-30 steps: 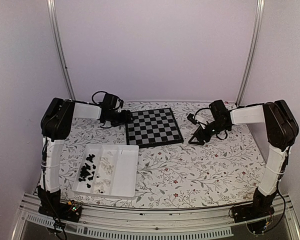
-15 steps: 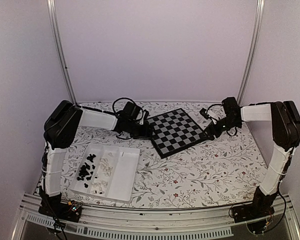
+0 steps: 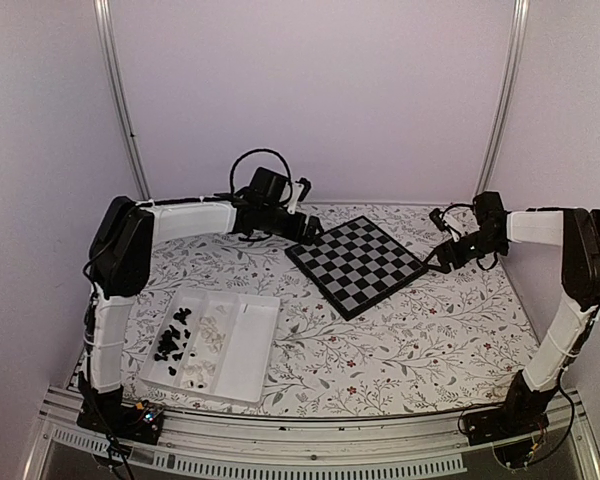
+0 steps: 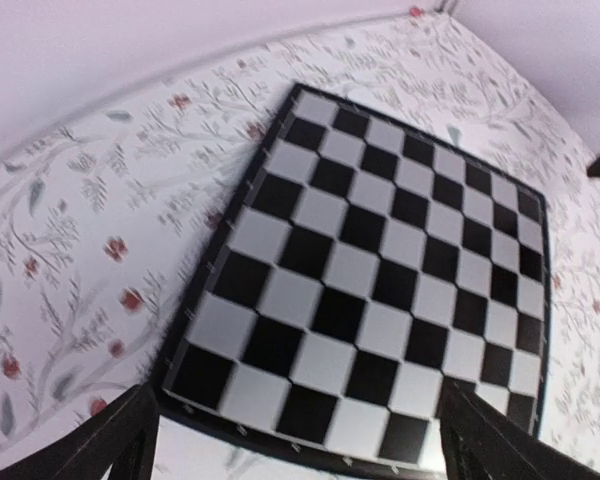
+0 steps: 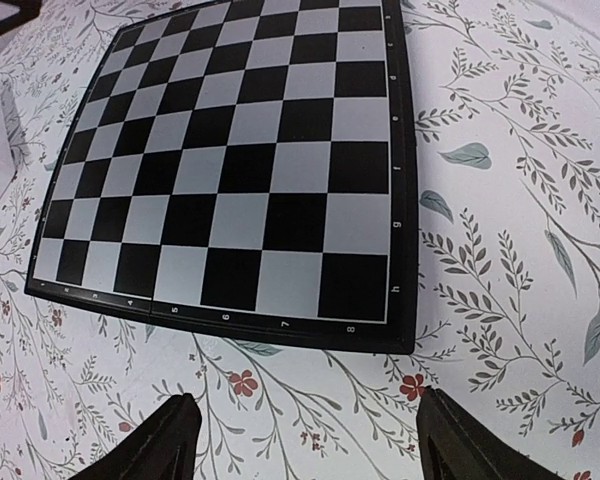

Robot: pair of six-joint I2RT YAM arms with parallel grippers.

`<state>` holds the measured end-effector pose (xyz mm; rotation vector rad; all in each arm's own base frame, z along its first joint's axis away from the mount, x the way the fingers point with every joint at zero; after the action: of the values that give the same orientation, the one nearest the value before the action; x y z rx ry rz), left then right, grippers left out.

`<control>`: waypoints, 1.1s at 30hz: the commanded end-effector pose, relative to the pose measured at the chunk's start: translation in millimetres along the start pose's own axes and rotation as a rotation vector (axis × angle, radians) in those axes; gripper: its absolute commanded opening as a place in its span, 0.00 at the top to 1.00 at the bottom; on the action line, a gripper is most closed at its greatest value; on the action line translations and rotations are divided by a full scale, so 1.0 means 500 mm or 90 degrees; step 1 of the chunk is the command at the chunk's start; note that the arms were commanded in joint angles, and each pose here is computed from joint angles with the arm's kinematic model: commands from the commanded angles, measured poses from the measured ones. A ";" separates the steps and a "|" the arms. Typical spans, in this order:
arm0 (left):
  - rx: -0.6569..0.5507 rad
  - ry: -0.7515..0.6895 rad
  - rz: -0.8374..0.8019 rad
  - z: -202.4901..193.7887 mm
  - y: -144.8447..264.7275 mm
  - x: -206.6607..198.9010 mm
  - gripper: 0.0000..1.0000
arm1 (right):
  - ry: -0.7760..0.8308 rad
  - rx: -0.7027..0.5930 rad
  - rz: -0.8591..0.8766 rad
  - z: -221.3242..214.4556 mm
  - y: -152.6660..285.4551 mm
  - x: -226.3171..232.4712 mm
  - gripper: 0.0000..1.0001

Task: Set up the chess pieces on the board
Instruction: Move the chessboard to the center of the board.

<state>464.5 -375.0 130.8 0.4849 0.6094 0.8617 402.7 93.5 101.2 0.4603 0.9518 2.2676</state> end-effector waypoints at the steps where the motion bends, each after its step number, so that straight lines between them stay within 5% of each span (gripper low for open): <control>1: 0.012 -0.043 0.067 0.007 -0.061 0.081 0.01 | -0.063 -0.001 0.010 -0.003 0.002 0.010 0.21; 22: 0.136 -0.004 -0.182 -0.057 -0.137 0.056 0.03 | -0.118 0.028 0.069 -0.047 -0.049 0.022 0.18; 33: 0.143 -0.045 -0.141 -0.083 -0.106 0.025 0.05 | -0.129 0.054 0.054 -0.066 -0.064 0.010 0.17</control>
<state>481.5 -390.6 58.6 0.5981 0.7085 0.5279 391.0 97.2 56.8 0.7484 0.9406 2.2208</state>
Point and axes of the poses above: each gripper's point midway between its finger pads, its own y axis back along the fingers, its own x axis along the line the jaws close on, z = x × y, the point moved 2 cm from there along y, back along the fingers, and after that the axes turned 9 degrees about y, right-handed, at the moved point
